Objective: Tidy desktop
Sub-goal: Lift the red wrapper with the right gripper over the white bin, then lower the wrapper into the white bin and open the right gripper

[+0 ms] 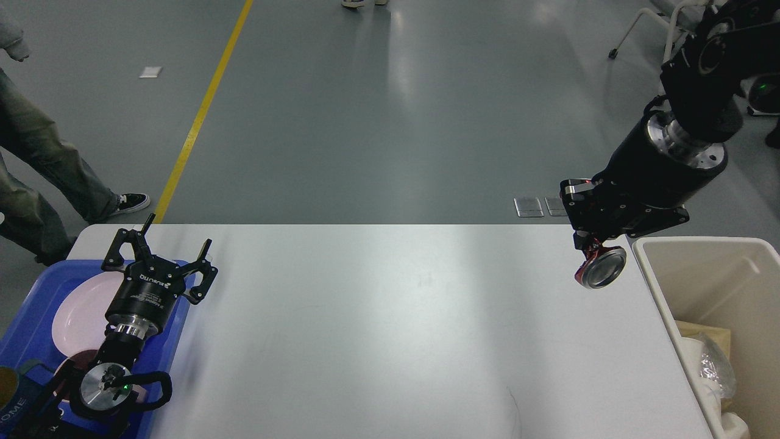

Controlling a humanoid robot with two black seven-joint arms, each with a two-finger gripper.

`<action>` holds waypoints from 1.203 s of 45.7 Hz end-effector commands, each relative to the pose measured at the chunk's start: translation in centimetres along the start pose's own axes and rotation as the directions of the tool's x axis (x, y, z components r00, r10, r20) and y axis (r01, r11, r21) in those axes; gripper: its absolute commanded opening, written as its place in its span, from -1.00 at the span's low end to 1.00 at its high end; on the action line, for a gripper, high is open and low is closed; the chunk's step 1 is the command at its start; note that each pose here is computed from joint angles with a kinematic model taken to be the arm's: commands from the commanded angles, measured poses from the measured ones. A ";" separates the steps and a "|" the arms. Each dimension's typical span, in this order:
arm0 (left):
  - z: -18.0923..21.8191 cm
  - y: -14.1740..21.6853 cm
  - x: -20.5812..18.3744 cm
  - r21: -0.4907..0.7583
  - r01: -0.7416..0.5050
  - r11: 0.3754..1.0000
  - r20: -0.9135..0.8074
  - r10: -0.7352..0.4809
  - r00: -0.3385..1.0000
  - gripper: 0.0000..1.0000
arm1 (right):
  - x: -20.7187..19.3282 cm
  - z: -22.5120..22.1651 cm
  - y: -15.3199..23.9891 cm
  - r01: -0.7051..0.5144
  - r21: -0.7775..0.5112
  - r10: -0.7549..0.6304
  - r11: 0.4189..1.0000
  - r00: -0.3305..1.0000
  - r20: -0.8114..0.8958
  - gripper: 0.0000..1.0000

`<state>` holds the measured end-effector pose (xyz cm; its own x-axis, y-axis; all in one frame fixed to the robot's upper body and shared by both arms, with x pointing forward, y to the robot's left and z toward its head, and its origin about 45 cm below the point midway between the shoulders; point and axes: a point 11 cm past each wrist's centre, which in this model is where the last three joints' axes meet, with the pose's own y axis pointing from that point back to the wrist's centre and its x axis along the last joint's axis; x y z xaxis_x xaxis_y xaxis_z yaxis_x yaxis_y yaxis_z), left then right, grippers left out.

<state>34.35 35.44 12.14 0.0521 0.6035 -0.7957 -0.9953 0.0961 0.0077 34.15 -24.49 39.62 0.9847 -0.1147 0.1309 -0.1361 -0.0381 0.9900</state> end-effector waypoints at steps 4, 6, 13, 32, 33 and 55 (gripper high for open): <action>0.0 0.0 0.0 0.000 0.000 1.000 0.000 0.000 1.000 0.93 | 1.5 4.0 0.4 -0.042 0.011 0.040 0.999 0.994 0.101 -1.00; 0.0 0.0 0.0 0.000 0.000 1.000 0.000 0.000 1.000 0.93 | 1.8 5.2 0.3 -0.048 0.008 0.047 0.999 0.990 0.130 -1.00; 0.0 0.0 0.0 0.000 0.000 1.000 0.000 0.000 1.000 0.93 | 3.4 9.9 -1.2 -0.065 -0.041 0.072 0.997 0.978 0.194 -1.00; 0.0 0.0 0.0 0.000 0.000 1.000 0.000 0.000 1.000 0.93 | 6.8 24.0 -8.0 -0.162 -0.169 0.219 0.972 0.887 0.406 -1.00; 0.0 0.0 0.0 0.000 0.000 1.000 0.000 0.000 1.000 0.93 | 6.7 24.4 -8.7 -0.162 -0.170 0.220 0.972 0.885 0.411 -1.00; 0.1 0.0 0.1 0.000 -0.001 1.000 0.003 0.001 1.000 0.93 | -1.6 35.5 -23.9 -0.327 -0.503 0.522 0.800 0.792 0.315 -1.00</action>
<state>34.33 35.45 12.12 0.0516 0.6035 -0.7957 -0.9954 0.0959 0.0082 34.07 -57.92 17.76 0.6930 -0.4630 0.5527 -0.3490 0.4554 0.8190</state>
